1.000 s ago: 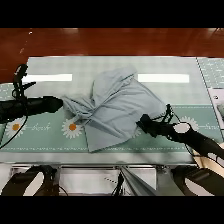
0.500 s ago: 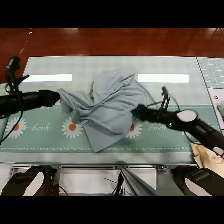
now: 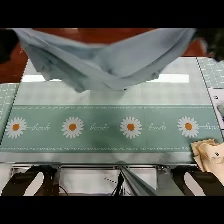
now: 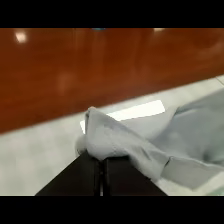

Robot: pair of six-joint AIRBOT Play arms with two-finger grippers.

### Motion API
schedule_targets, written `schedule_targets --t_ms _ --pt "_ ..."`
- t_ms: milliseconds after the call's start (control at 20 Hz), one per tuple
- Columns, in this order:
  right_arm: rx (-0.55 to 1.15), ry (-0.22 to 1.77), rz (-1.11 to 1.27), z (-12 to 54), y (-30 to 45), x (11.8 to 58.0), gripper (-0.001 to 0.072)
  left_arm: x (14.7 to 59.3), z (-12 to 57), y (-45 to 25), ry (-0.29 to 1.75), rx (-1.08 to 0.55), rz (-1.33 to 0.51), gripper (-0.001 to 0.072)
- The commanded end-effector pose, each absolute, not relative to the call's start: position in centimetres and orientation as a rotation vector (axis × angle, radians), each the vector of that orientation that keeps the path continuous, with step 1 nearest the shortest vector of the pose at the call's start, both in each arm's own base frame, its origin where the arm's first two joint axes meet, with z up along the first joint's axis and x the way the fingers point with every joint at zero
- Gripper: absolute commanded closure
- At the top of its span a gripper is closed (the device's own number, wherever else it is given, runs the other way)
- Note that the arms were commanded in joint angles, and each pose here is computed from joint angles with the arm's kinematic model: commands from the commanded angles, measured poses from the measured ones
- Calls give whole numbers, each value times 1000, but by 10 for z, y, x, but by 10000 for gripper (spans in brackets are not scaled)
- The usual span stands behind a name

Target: Fold the shirts.

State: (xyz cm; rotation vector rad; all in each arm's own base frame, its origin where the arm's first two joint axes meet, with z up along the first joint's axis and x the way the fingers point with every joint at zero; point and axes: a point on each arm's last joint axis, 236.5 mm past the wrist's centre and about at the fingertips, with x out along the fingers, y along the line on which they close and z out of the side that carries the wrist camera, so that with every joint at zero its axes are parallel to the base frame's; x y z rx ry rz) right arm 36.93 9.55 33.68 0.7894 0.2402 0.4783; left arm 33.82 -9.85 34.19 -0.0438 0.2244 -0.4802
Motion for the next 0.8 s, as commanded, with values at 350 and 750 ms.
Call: schedule_targets --t_ms 350,750 --pt "560 610 137 249 4 330 687 289 249 -125 609 59 -644 684" --pt "467 1068 18 138 -33 310 687 263 105 -176 903 -58 -748 684"
